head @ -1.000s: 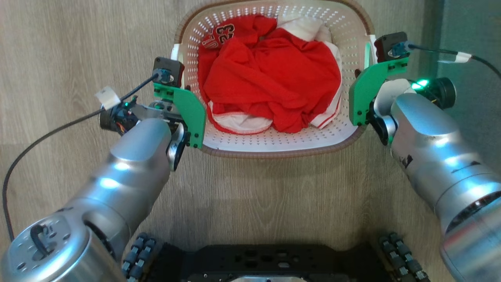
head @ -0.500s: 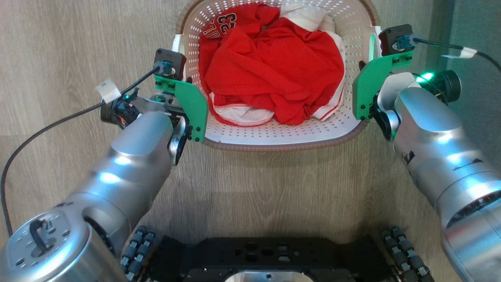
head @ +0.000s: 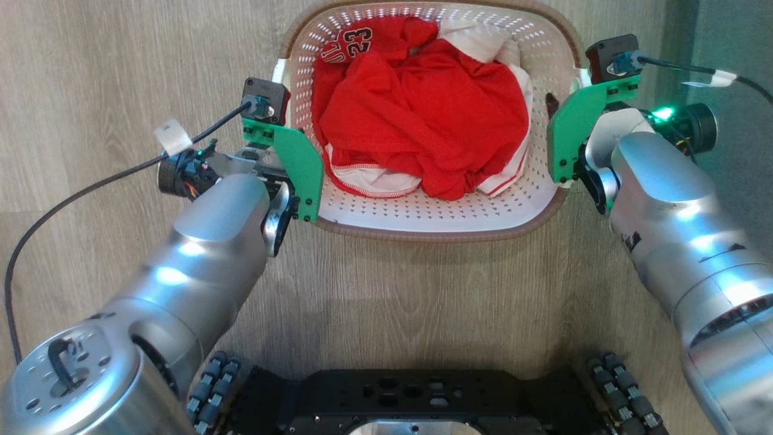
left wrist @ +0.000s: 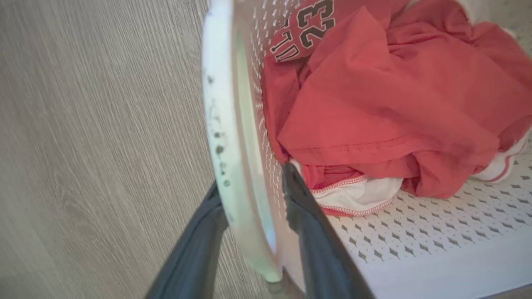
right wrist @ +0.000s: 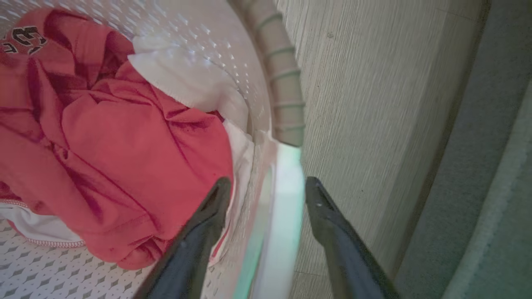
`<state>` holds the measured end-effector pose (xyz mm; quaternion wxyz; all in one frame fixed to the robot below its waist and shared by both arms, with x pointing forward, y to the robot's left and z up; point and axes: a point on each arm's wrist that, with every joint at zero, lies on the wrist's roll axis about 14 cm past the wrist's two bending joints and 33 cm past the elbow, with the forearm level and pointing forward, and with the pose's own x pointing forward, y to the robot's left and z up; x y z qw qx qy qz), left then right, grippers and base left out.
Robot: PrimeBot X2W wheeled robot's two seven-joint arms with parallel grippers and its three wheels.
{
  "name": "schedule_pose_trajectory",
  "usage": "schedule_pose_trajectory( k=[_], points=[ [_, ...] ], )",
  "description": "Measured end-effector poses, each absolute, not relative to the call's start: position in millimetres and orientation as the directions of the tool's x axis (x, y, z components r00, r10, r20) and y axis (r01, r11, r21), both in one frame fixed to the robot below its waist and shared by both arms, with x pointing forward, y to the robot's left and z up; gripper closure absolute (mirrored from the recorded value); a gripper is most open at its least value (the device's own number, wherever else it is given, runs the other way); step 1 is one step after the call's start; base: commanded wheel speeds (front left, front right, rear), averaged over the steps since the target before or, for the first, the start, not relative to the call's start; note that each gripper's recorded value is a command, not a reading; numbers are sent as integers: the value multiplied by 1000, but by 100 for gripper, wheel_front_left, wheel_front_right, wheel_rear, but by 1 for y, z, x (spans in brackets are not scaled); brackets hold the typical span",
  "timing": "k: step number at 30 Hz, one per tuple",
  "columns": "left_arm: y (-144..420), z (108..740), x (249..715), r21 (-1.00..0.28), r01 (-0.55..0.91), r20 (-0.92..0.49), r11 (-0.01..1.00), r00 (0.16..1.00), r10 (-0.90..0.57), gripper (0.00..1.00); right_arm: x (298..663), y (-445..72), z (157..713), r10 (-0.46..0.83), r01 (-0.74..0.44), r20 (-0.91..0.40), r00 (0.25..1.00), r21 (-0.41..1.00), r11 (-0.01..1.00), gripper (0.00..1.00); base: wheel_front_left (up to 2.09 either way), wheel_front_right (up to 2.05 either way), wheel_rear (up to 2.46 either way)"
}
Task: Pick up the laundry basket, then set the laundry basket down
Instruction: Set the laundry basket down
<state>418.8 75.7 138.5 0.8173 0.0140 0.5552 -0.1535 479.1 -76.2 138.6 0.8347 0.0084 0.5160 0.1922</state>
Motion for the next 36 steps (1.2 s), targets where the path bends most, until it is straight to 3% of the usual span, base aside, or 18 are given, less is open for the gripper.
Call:
schedule_pose_trajectory(
  k=[1, 2, 10, 17, 30, 36],
  points=[
    [76, 139, 418, -149, 260, -914, 954, 331, -233, 9, 480, -76, 140, 331, -313, -857, 396, 213, 926, 0, 0, 0, 0],
    [76, 140, 419, -148, 256, -915, 955, 332, -231, 0, 480, -76, 140, 331, -314, -856, 398, 212, 925, 0, 0, 0, 0],
    [76, 147, 422, -146, 240, -912, 960, 343, -225, 0, 487, -76, 151, 331, -317, -843, 425, 204, 926, 0, 0, 0, 0],
    [76, 165, 439, -127, 247, -873, 961, 433, -226, 0, 499, -79, 171, 330, -322, -813, 479, 186, 928, 0, 0, 0, 0],
    [66, 220, 461, -130, 277, -752, 952, 598, -277, 0, 540, -78, 253, 349, -318, -633, 691, 168, 933, 0, 0, 0, 0],
    [60, 264, 483, -152, 254, -664, 955, 690, -289, 0, 536, -74, 290, 368, -340, -553, 748, 158, 927, 0, 0, 0, 0]
  ],
)
